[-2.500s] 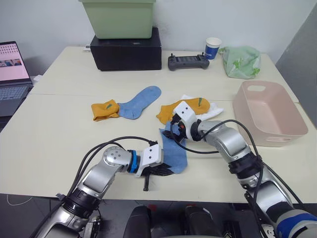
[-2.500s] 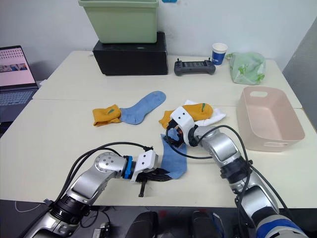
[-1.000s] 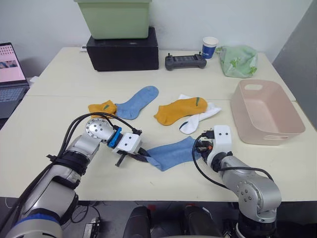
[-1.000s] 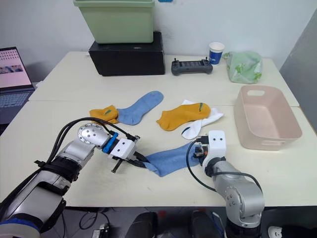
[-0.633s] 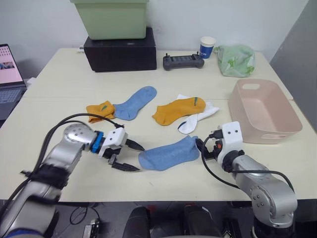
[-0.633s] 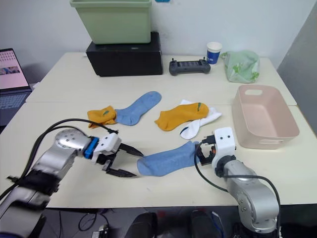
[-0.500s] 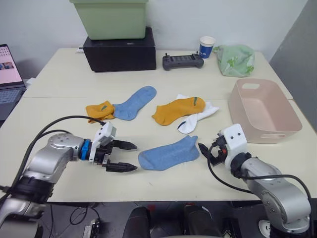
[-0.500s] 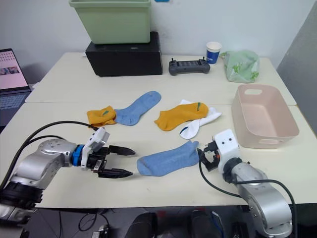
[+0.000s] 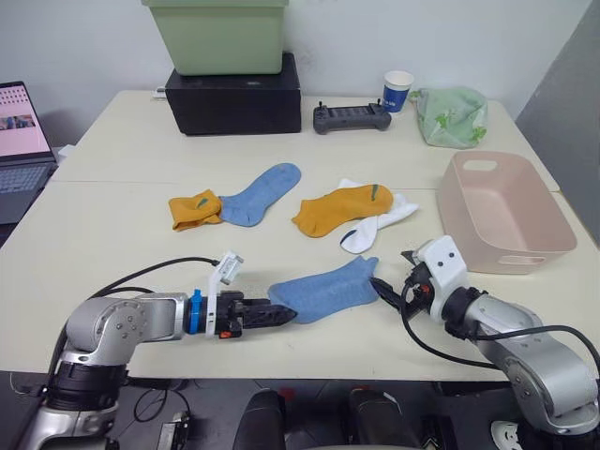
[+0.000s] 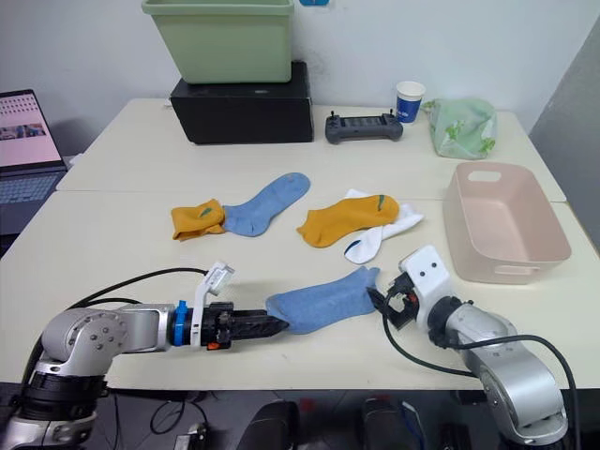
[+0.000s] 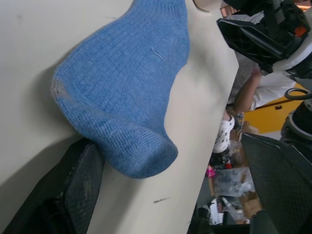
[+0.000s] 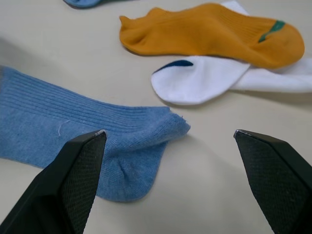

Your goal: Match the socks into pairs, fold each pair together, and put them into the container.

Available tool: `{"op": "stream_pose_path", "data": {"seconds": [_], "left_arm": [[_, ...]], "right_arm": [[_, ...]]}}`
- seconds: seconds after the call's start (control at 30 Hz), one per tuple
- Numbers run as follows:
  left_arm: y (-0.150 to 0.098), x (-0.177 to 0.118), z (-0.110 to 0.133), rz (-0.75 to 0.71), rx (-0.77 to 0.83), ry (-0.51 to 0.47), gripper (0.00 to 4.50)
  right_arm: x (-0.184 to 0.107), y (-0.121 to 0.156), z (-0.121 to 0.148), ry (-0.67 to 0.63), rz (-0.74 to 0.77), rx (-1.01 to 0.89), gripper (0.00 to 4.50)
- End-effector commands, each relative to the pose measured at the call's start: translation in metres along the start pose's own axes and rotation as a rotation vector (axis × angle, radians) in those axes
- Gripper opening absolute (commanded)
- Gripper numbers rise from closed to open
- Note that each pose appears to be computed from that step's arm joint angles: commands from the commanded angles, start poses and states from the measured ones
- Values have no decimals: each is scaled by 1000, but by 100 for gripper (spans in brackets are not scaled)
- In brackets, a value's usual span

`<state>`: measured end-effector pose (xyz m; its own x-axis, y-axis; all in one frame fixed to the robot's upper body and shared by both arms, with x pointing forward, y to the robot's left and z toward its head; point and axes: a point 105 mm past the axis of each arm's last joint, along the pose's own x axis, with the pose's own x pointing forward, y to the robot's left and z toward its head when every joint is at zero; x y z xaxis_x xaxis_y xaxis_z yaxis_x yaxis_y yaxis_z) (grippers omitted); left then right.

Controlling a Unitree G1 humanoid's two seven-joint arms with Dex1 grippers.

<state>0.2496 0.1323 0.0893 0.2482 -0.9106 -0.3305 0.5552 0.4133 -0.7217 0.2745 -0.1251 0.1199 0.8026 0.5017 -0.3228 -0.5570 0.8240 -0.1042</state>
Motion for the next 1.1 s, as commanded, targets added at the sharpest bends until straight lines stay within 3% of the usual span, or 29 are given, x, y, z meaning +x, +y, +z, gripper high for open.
{"op": "stream_pose_path", "data": {"seconds": [0.03,0.23,0.4,0.5,0.6,0.8,0.97,1.1], "left_arm": [[0,10,-4,16,2,15,363],[0,16,-7,32,22,11,169],[3,14,-7,55,42,4,5],[5,12,-7,67,62,2,5],[6,11,-3,72,73,-23,0],[7,8,-2,76,99,-21,0],[9,7,0,84,116,-31,0],[12,0,8,107,134,-49,0]], "right_arm": [[4,-7,2,-6,-22,45,450],[14,-22,-21,81,-50,132,450],[15,-21,-19,60,-33,145,450],[11,-24,-20,69,-29,154,450],[14,-9,-37,139,25,139,393],[11,-9,-15,11,10,174,196],[0,-15,-16,-2,-3,185,12],[-7,-9,-18,18,30,154,6]]}}
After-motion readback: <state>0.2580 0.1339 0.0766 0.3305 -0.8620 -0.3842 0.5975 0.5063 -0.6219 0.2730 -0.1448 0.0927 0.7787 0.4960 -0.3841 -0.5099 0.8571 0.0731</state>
